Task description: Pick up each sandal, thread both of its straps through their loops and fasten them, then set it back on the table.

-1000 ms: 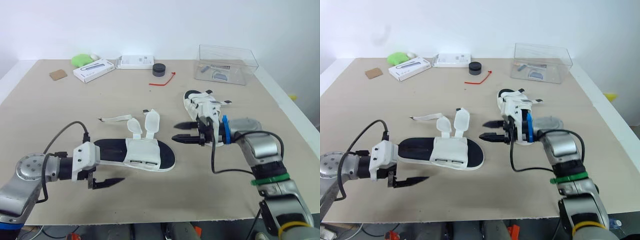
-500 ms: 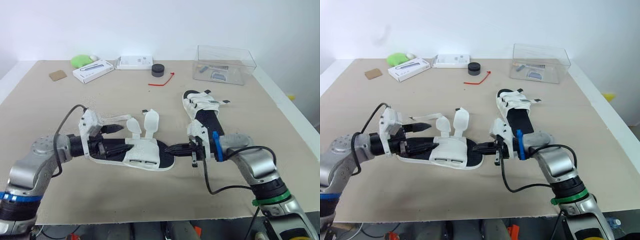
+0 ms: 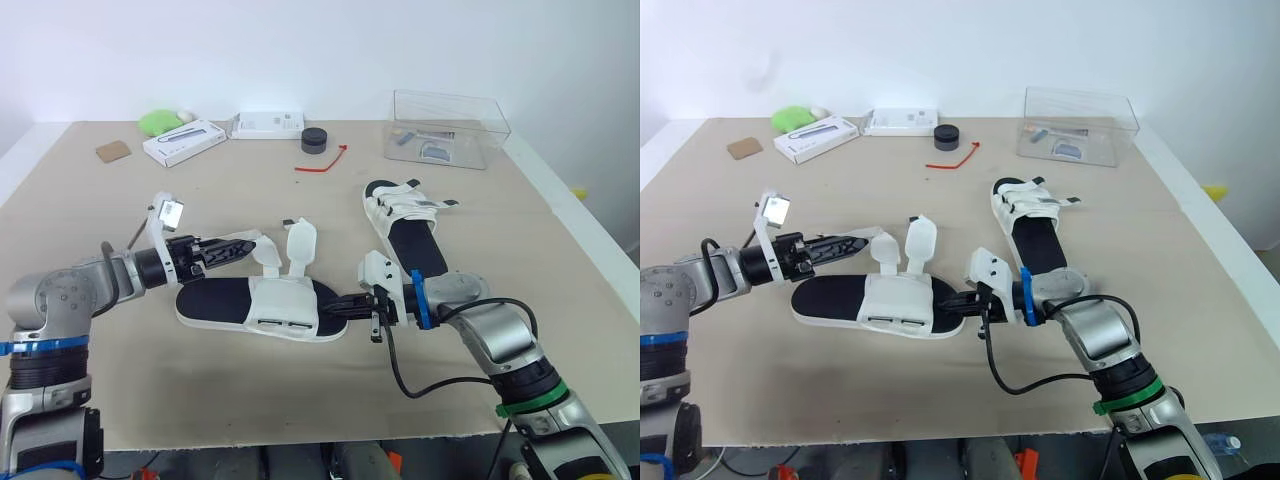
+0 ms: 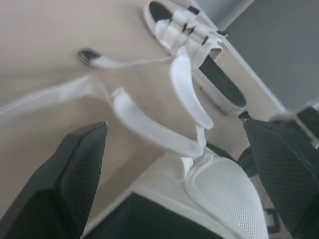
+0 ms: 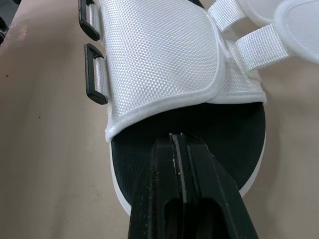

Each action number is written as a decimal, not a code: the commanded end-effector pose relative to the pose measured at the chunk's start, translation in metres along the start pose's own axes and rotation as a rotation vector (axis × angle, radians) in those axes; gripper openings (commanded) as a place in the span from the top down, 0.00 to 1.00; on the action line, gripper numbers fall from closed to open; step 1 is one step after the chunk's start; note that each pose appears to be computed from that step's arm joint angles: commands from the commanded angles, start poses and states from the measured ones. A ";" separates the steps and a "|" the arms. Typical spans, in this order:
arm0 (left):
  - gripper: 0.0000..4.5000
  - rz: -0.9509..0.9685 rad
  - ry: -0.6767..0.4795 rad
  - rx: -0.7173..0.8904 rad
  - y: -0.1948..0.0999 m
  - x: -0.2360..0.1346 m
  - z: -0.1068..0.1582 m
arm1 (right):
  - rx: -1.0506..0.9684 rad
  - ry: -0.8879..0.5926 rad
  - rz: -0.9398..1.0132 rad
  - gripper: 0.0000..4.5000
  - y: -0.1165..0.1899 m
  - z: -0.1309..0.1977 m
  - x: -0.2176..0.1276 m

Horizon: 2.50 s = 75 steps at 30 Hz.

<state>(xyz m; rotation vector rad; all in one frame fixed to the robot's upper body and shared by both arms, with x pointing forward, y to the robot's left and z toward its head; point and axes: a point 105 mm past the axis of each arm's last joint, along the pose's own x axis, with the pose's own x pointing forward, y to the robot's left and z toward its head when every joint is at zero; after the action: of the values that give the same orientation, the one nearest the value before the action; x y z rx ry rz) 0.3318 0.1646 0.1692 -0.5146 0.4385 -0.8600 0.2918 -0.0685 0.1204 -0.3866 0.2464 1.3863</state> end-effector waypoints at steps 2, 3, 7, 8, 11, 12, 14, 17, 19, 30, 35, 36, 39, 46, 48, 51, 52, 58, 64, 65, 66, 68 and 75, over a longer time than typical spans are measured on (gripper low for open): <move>0.00 -0.032 -0.022 -0.162 0.000 0.007 0.010 | -0.048 -0.024 0.021 0.99 0.001 0.012 0.001; 0.00 -0.049 -0.019 -0.209 -0.001 0.012 0.012 | -0.051 -0.025 0.024 0.99 0.001 0.012 0.001; 0.00 -0.022 -0.043 -0.325 0.007 0.033 0.021 | -0.061 -0.031 0.024 0.99 0.000 0.016 0.001; 0.00 -0.020 -0.042 -0.336 0.008 0.036 0.022 | -0.060 -0.031 0.023 0.99 -0.001 0.016 0.001; 0.00 -0.003 0.018 -0.332 0.006 0.048 0.014 | -0.063 -0.032 0.021 0.99 -0.001 0.016 0.001; 0.00 0.004 0.034 -0.337 0.007 0.051 0.011 | -0.063 -0.033 0.021 0.99 -0.001 0.016 0.001; 0.00 0.011 0.059 -0.358 0.009 0.056 0.006 | -0.065 -0.034 0.021 0.99 -0.001 0.017 0.001; 0.00 0.047 0.072 -0.397 0.018 0.061 0.002 | -0.067 -0.036 0.022 0.99 0.000 0.018 0.002; 0.00 0.060 0.066 -0.401 0.022 0.063 0.003 | -0.069 -0.037 0.022 0.99 0.000 0.018 0.002; 0.00 0.073 0.017 -0.438 0.032 0.065 0.019 | -0.078 -0.039 0.029 0.99 0.000 0.018 0.003; 0.00 0.068 0.050 -0.435 0.030 0.076 0.013 | -0.087 -0.040 0.036 0.99 0.001 0.020 0.005; 0.00 0.054 0.060 -0.435 0.027 0.078 0.012 | -0.089 -0.040 0.037 0.99 0.001 0.020 0.005; 0.00 0.031 0.079 -0.426 0.022 0.082 0.010 | -0.092 -0.039 0.037 0.99 0.001 0.020 0.004; 0.52 -0.020 0.115 -0.447 0.012 0.087 0.008 | -0.100 -0.032 0.044 1.00 0.001 0.019 0.004; 0.73 -0.012 0.110 -0.447 0.014 0.087 0.009 | -0.105 -0.028 0.047 1.00 0.001 0.019 0.004; 0.99 0.003 0.102 -0.425 0.017 0.085 0.011 | -0.108 -0.027 0.050 1.00 0.001 0.018 0.004; 0.99 0.004 0.091 -0.410 0.017 0.084 0.013 | -0.108 -0.028 0.052 1.00 0.001 0.019 0.005; 0.99 -0.040 -0.046 0.176 -0.015 0.064 0.048 | -0.111 -0.024 0.058 1.00 0.003 0.017 0.004; 0.99 -0.098 0.007 0.838 -0.046 0.047 0.016 | -0.109 -0.019 0.064 1.00 0.005 0.015 0.003; 0.99 -0.111 0.018 0.947 -0.048 0.044 0.008 | -0.109 -0.018 0.066 1.00 0.005 0.015 0.003; 0.99 -0.121 0.026 1.017 -0.048 0.043 0.002 | -0.110 -0.017 0.068 1.00 0.005 0.015 0.004; 0.99 -0.124 0.030 1.105 -0.045 0.039 -0.006 | -0.107 -0.020 0.070 1.00 0.006 0.015 0.004; 0.99 -0.131 -0.016 1.145 -0.039 0.039 -0.009 | -0.083 -0.099 0.034 1.00 -0.007 0.041 0.010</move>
<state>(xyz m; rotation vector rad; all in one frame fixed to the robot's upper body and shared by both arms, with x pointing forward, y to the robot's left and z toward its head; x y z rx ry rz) 0.3266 0.1122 0.1703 0.4835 -0.0925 -1.0755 0.2920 -0.0448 0.1355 -0.3859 0.1786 1.4682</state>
